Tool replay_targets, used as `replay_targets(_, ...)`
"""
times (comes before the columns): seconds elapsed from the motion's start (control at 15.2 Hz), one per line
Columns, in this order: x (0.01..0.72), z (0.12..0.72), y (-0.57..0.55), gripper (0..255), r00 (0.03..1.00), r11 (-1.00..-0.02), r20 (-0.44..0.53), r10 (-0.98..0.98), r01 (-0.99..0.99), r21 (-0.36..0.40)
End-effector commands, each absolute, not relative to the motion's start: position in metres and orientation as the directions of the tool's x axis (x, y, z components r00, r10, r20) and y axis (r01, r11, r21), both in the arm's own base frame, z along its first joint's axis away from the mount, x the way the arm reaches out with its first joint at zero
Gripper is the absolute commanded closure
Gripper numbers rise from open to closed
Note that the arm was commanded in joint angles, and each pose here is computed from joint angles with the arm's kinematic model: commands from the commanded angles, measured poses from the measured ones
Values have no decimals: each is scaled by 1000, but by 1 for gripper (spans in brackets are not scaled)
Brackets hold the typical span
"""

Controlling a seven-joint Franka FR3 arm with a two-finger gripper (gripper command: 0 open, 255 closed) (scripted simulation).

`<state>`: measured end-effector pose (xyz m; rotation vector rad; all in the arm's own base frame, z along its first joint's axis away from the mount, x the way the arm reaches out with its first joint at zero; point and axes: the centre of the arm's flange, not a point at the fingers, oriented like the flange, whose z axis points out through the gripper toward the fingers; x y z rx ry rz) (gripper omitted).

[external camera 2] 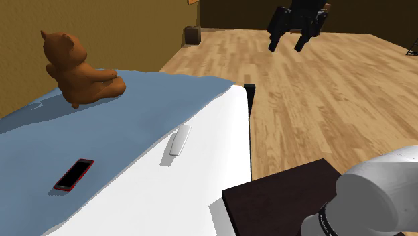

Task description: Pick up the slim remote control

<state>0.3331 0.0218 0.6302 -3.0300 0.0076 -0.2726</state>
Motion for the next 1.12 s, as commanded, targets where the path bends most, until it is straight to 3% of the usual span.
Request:
replay_targets(0.0,333,630,22,0,984,-995,178,-14,4,-99)
replay_targets(1.06,411,479,157,0,978,-983,112,-178,-170,-76)
